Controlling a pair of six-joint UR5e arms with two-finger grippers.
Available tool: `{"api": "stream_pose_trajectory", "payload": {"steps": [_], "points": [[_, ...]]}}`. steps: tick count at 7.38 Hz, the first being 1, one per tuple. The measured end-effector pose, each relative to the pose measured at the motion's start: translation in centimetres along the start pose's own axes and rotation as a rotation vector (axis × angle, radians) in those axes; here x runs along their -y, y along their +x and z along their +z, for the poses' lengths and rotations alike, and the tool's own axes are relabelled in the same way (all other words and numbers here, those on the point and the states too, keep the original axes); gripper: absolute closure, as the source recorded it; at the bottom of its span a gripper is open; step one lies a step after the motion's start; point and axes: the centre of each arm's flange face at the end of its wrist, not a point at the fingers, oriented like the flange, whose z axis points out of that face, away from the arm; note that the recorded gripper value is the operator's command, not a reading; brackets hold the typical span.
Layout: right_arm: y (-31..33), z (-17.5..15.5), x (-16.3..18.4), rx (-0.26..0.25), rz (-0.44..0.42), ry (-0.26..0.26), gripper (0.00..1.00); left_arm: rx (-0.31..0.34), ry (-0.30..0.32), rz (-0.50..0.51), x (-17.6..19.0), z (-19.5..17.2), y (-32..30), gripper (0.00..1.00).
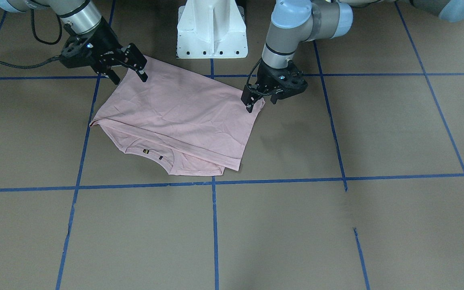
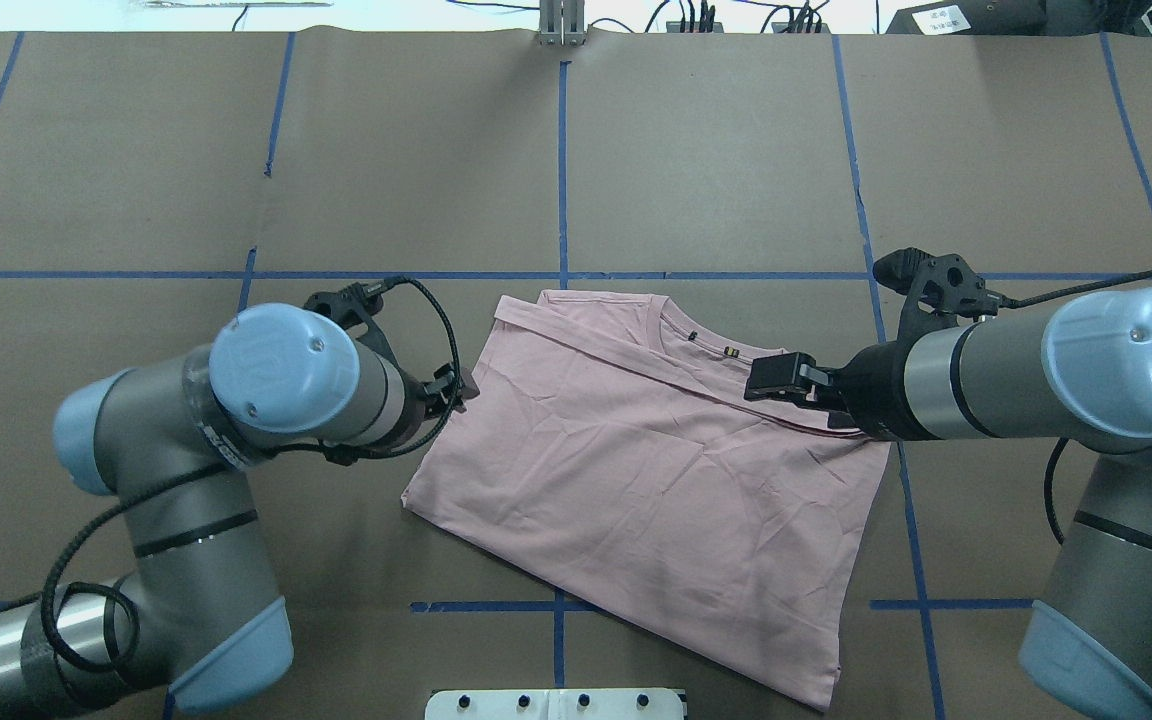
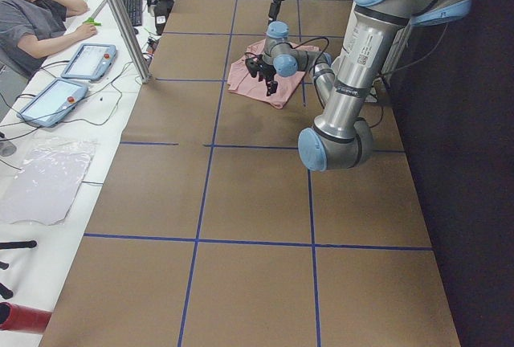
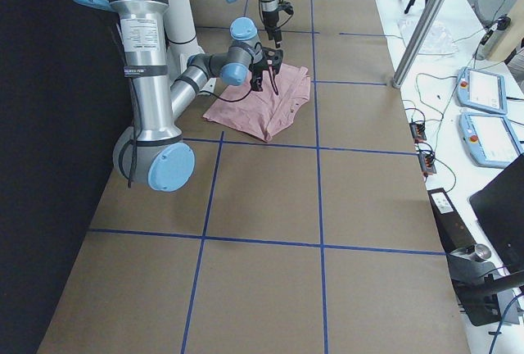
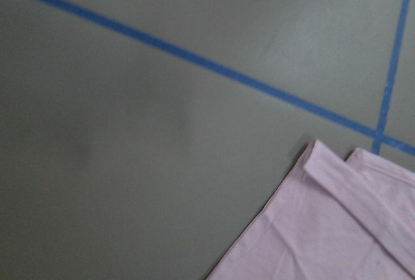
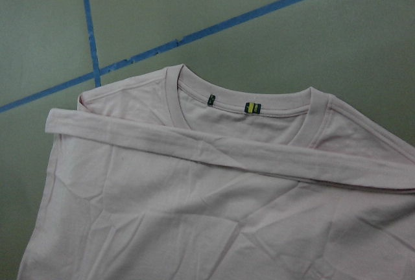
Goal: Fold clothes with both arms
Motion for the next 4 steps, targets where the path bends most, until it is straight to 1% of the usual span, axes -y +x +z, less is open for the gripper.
{"api": "stream_pose_trajectory", "payload": {"steps": [1,2,4], "points": [[0.0,0.4,0.7,-0.006,0.004,0.031,0.00,0.033,0.007,-0.026,-2.3,1.3,-0.7,0.10],[0.1,0.6,1.0,-0.012,0.007,0.047,0.00,0.053,0.021,-0.031,-3.9,2.4,-1.2,0.11],[0.1,0.8,1.2,-0.016,0.008,0.054,0.00,0.074,0.031,-0.027,-5.2,3.7,-1.8,0.17]]}}
